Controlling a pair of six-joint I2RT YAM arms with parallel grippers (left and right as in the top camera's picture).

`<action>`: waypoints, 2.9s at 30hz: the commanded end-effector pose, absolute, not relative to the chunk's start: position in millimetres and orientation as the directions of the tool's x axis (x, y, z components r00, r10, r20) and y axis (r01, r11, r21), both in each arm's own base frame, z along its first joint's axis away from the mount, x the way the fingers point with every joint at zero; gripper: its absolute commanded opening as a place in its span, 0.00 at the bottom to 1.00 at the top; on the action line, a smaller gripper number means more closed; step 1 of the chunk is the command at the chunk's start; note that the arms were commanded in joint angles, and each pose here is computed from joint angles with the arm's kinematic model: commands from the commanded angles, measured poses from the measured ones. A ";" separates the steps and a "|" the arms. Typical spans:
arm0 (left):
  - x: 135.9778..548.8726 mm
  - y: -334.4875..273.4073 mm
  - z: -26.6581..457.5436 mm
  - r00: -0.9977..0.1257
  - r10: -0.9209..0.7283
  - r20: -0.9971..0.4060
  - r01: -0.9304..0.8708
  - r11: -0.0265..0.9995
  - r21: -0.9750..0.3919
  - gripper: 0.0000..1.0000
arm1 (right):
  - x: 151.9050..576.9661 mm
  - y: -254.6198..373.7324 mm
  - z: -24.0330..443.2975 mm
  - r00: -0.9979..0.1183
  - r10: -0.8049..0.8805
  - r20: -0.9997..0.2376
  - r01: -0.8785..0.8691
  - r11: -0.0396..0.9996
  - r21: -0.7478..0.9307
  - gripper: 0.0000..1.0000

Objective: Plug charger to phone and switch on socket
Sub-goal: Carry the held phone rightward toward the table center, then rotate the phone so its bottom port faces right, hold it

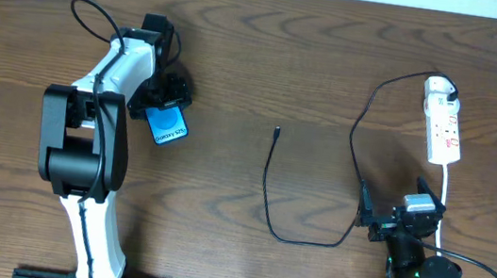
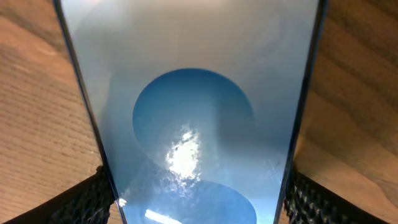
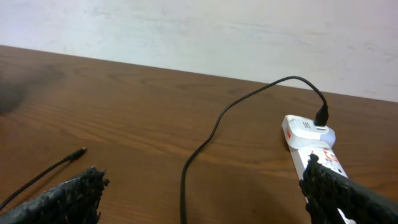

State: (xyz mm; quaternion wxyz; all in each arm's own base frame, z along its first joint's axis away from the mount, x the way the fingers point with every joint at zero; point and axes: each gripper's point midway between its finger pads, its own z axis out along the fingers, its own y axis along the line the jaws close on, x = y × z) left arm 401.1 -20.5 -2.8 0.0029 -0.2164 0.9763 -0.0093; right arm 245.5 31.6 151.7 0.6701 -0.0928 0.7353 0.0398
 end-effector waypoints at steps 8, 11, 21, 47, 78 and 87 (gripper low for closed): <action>384.5 -12.7 -21.0 -0.889 -0.458 0.031 -0.456 0.889 0.042 0.83 | 245.2 32.3 151.2 -0.087 -0.075 -0.993 -0.191 0.980 -0.057 0.99; 385.7 -12.7 -20.8 -0.889 -0.457 0.027 -0.456 0.889 0.040 0.81 | 245.2 32.2 151.2 -0.087 -0.075 -0.993 -0.190 0.980 -0.058 0.99; 395.8 -13.1 -3.7 -0.889 -0.457 -0.009 -0.457 0.889 0.020 0.78 | 245.2 32.3 151.2 -0.087 -0.075 -0.993 -0.191 0.980 -0.057 0.99; 394.4 -90.6 90.3 -0.844 -0.517 0.143 -0.524 0.738 -0.426 0.75 | 245.2 32.2 151.2 -0.087 -0.075 -0.993 -0.190 0.980 -0.058 0.99; 354.2 -138.7 123.6 -0.599 -0.537 0.594 -0.799 0.444 -0.405 0.72 | 245.2 32.3 151.2 -0.087 -0.075 -0.993 -0.191 0.980 -0.057 0.99; 354.1 -138.7 123.4 -0.599 -0.537 0.594 -0.799 0.444 -0.404 0.70 | 245.2 32.2 151.2 -0.087 -0.075 -0.993 -0.190 0.980 -0.058 0.99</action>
